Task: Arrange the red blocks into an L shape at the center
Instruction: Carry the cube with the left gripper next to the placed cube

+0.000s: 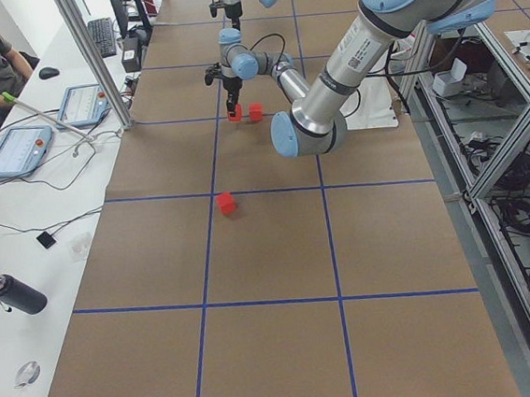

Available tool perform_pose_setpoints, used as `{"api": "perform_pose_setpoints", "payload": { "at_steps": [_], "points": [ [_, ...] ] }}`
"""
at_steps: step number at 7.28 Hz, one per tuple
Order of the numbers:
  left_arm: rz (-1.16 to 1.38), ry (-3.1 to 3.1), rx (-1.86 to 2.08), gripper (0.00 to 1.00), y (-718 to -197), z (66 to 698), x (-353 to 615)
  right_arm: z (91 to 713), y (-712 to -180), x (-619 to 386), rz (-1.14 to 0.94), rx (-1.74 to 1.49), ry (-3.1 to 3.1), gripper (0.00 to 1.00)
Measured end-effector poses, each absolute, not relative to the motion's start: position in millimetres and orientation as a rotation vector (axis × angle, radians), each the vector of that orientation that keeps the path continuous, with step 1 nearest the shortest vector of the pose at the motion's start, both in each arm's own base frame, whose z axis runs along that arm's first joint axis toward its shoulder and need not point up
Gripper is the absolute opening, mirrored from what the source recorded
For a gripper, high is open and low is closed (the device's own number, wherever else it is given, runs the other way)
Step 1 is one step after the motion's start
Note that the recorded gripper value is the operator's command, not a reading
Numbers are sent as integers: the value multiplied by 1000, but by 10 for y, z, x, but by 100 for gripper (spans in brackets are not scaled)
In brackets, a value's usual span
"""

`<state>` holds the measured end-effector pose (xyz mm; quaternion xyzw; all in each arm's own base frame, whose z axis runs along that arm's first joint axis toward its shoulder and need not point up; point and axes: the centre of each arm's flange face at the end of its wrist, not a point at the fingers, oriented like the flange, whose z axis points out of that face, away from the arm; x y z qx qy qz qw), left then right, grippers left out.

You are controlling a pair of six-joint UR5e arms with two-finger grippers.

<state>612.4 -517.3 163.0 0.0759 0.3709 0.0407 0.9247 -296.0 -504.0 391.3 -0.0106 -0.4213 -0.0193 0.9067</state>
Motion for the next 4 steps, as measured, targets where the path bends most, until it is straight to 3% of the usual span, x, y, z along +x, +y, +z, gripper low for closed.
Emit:
{"api": "perform_pose_setpoints", "payload": {
  "at_steps": [4],
  "points": [
    [1, 807, 112, 0, -4996, 1595, 6387, 3903, -5031, -2979, -39, -23, -870, 100]
  ]
}}
